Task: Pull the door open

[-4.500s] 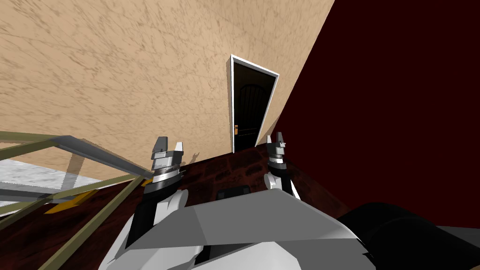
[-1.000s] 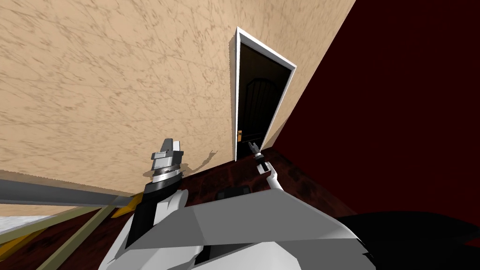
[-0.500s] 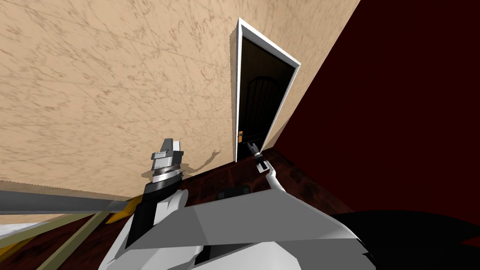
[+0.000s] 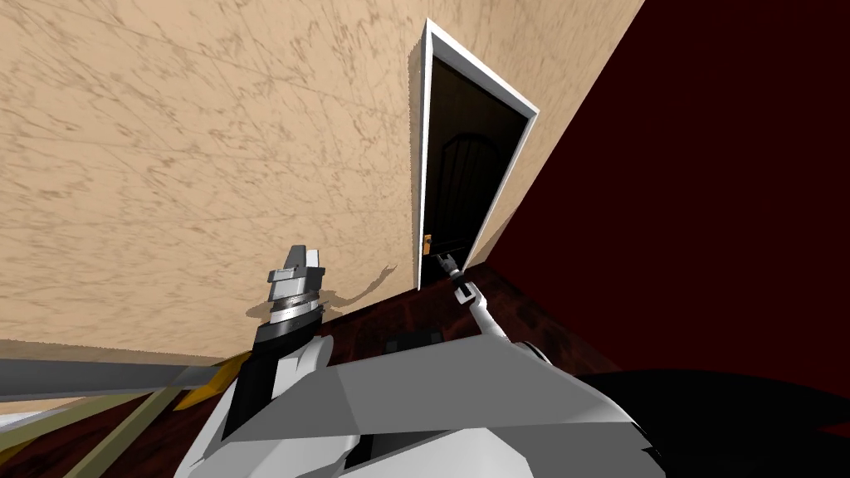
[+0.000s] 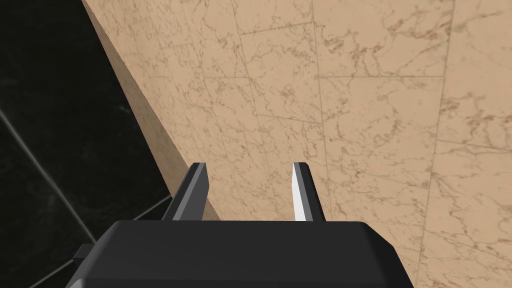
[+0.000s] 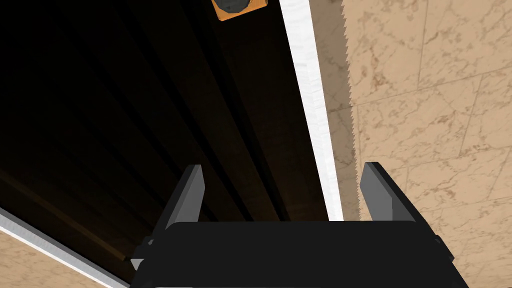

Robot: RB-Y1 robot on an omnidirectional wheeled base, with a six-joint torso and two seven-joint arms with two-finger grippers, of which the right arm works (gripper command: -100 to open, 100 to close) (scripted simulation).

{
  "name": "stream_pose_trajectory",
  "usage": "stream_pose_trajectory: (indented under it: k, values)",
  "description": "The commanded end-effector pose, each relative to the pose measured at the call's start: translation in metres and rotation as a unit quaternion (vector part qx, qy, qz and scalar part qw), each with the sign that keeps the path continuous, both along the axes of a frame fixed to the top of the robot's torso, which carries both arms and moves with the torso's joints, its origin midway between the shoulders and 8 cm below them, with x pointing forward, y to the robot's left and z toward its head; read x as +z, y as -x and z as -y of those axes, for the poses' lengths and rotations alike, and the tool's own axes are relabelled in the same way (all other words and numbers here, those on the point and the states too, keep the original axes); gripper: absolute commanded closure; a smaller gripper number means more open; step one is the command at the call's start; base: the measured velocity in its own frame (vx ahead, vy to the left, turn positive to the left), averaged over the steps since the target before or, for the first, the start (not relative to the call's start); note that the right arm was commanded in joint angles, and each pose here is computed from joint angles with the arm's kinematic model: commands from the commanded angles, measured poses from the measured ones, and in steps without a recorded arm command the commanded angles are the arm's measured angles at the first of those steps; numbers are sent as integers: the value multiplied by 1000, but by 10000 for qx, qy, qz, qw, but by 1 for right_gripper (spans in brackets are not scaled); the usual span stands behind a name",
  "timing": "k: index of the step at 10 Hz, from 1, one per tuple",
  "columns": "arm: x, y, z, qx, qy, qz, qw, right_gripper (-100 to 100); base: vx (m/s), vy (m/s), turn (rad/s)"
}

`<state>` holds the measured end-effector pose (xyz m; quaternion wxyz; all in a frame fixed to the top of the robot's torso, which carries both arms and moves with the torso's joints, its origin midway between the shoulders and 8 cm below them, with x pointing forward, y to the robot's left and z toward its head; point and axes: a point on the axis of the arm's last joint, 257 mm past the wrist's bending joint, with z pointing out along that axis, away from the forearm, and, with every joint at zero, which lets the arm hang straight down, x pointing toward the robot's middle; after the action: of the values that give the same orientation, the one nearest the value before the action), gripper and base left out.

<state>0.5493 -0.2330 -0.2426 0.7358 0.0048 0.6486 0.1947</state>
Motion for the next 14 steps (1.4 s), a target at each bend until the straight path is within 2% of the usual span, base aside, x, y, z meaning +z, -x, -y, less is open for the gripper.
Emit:
stream_pose_trajectory:
  k: [1, 6, 10, 13, 14]
  values:
    - [-9, -4, 2, -19, 240, -69, 9997, -100, 103, 27, -4]
    - [-30, -16, 7, -41, 814, -234, 9964, -100, 83, 17, -4]
    - [-45, -24, 11, -44, 1225, -352, 9918, -100, 74, 19, -3]
    - [-51, -27, 12, -41, 1416, -407, 9891, -100, 62, 20, -3]
    - [-50, -26, 13, -43, 1369, -397, 9898, -100, 20, 4, 1]
